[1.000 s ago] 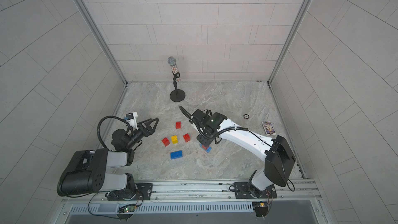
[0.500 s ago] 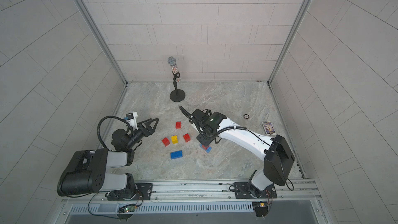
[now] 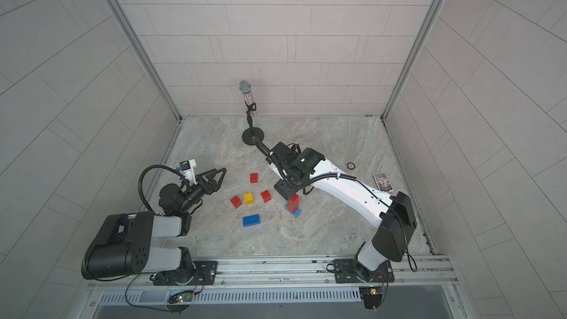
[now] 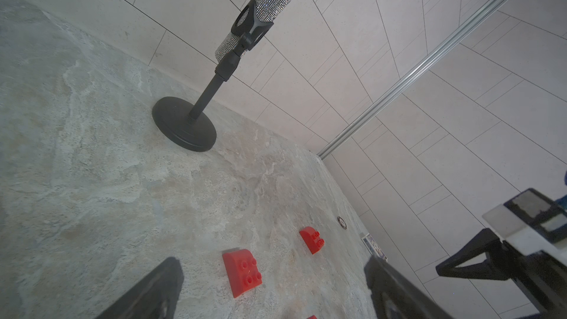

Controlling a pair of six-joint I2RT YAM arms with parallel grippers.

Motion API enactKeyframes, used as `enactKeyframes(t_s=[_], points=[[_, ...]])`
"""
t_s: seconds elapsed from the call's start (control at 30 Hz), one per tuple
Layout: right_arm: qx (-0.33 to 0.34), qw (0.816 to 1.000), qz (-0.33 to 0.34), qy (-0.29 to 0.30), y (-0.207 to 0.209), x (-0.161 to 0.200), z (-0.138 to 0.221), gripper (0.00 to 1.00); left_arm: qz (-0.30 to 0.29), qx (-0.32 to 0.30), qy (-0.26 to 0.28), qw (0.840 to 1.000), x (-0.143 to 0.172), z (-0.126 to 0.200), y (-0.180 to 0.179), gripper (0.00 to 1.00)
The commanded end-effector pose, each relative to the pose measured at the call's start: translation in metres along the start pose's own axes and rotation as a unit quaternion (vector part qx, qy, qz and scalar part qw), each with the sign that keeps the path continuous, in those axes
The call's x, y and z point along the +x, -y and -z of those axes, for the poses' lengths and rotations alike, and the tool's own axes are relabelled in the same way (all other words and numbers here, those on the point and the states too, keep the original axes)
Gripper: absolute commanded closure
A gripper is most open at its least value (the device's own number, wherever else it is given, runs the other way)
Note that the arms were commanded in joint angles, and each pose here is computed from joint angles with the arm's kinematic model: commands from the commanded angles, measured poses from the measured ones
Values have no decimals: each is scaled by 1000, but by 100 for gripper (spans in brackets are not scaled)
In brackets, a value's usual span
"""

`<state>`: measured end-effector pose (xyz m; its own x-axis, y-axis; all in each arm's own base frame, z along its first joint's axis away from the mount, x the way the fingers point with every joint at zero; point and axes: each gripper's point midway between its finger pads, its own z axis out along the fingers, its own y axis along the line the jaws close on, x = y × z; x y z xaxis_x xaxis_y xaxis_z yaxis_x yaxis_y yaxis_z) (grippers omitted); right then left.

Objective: Assemble the number 1 with lego
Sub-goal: Assemble the lego brick with the lego brick, then pick up the lego brick from the center of the board.

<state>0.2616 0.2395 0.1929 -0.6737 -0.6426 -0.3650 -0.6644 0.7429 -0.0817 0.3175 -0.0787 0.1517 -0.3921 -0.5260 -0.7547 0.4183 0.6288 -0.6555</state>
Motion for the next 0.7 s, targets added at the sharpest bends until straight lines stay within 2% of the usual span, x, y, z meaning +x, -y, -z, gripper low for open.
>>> enactKeyframes(t_s=[0.0, 0.13, 0.23, 0.37, 0.47, 0.67], points=[[36, 998, -29, 34, 35, -17, 5, 29, -13, 16, 13, 1000, -10, -2, 6, 0], [57, 994, -87, 27, 74, -35, -26, 30, -13, 17, 12, 1000, -10, -2, 7, 0], [63, 993, -105, -1, 93, -45, -56, 30, -15, 18, 13, 1000, -10, -1, 8, 0], [70, 990, -104, -59, 106, -49, -94, 28, -15, 18, 15, 1000, -12, -1, 8, 0], [77, 989, -98, -80, 109, -49, -116, 28, -13, 19, 13, 1000, -12, -2, 8, 0], [104, 984, -88, -119, 121, -32, -139, 28, -10, 19, 11, 1000, -12, -4, 7, 0]])
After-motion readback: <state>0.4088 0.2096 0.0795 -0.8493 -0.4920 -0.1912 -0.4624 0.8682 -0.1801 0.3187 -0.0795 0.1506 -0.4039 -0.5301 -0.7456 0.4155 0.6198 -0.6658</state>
